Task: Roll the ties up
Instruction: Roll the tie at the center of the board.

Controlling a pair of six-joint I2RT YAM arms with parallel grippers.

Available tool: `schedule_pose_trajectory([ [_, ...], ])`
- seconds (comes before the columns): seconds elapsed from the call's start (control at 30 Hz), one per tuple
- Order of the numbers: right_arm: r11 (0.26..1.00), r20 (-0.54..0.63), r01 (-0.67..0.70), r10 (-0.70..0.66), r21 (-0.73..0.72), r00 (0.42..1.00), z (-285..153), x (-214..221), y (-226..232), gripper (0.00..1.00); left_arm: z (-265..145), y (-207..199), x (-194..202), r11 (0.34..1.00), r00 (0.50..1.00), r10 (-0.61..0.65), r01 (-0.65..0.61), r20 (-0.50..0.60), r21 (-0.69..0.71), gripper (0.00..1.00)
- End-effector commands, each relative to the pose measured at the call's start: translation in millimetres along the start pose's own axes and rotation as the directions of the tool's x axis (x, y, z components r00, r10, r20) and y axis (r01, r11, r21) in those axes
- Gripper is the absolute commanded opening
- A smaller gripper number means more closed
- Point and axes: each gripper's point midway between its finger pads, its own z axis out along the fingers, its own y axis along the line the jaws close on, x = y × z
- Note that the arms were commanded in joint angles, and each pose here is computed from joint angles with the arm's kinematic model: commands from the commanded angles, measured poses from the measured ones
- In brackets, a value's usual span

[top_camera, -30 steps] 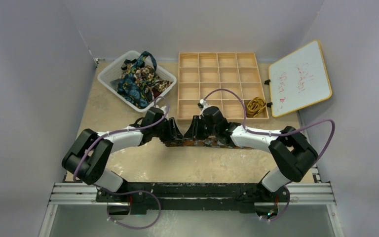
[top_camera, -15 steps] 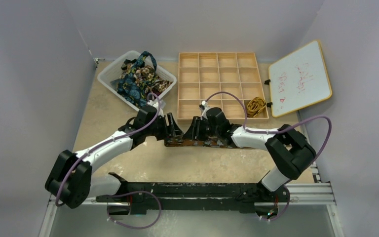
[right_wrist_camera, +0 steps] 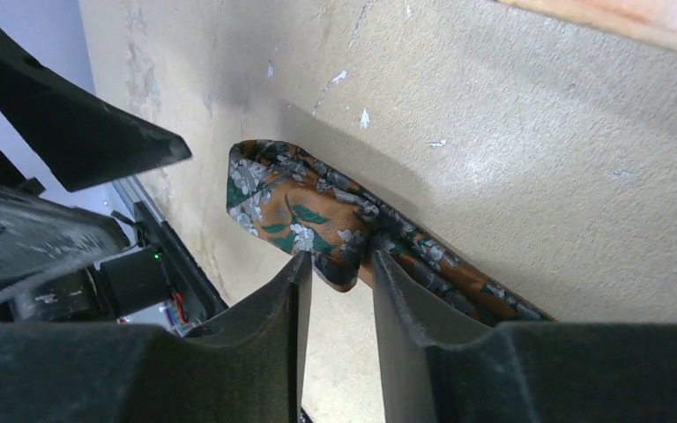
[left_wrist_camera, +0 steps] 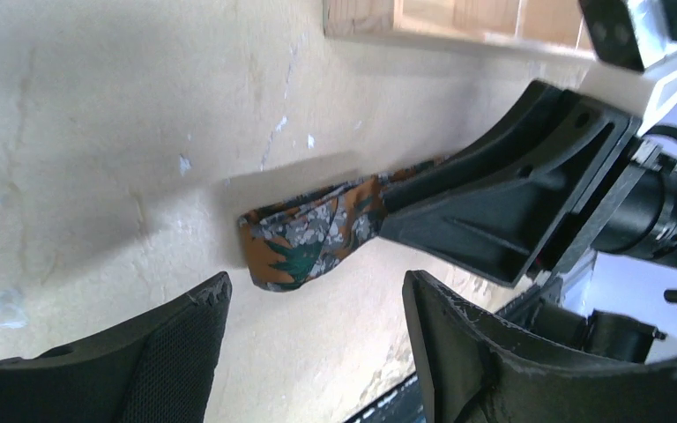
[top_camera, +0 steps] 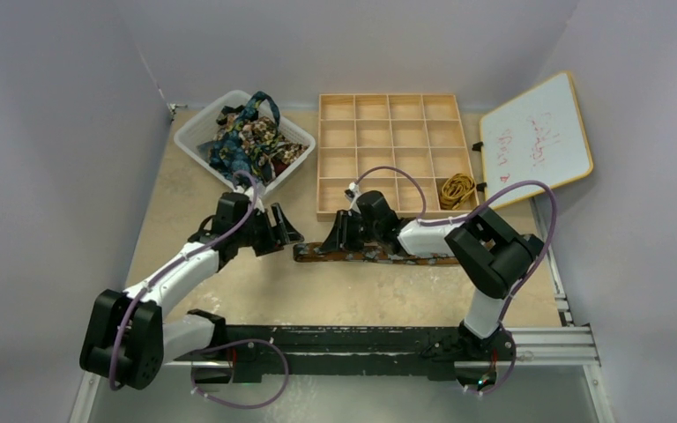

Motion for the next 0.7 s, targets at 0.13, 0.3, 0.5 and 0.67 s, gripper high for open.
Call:
schedule_pose_trajectory([
  [0.13, 0.998, 0.024, 0.032, -0.03, -0.058, 0.999, 1, -14, 17, 0.24, 12, 1, 19, 0.996, 0.996, 0.006, 0.003, -0.089, 0.093, 0.67],
  [0.3, 0.998, 0.043, 0.039, -0.037, -0.054, 0.998, -4, -12, 15, 0.03, 18, 10, 26, 0.996, 0.995, -0.024, 0.032, -0.101, 0.083, 0.67],
  [0.5, 0.997, 0.025, 0.045, -0.044, -0.063, 0.999, -7, -5, 13, 0.0, 23, 14, 32, 0.991, 0.992, -0.081, 0.09, -0.093, 0.098, 0.67],
  [0.67, 0.999, 0.033, 0.027, -0.027, -0.016, 0.999, -11, 1, 0, 0.0, 25, 21, 36, 0.99, 0.992, -0.104, 0.111, -0.076, 0.089, 0.67],
])
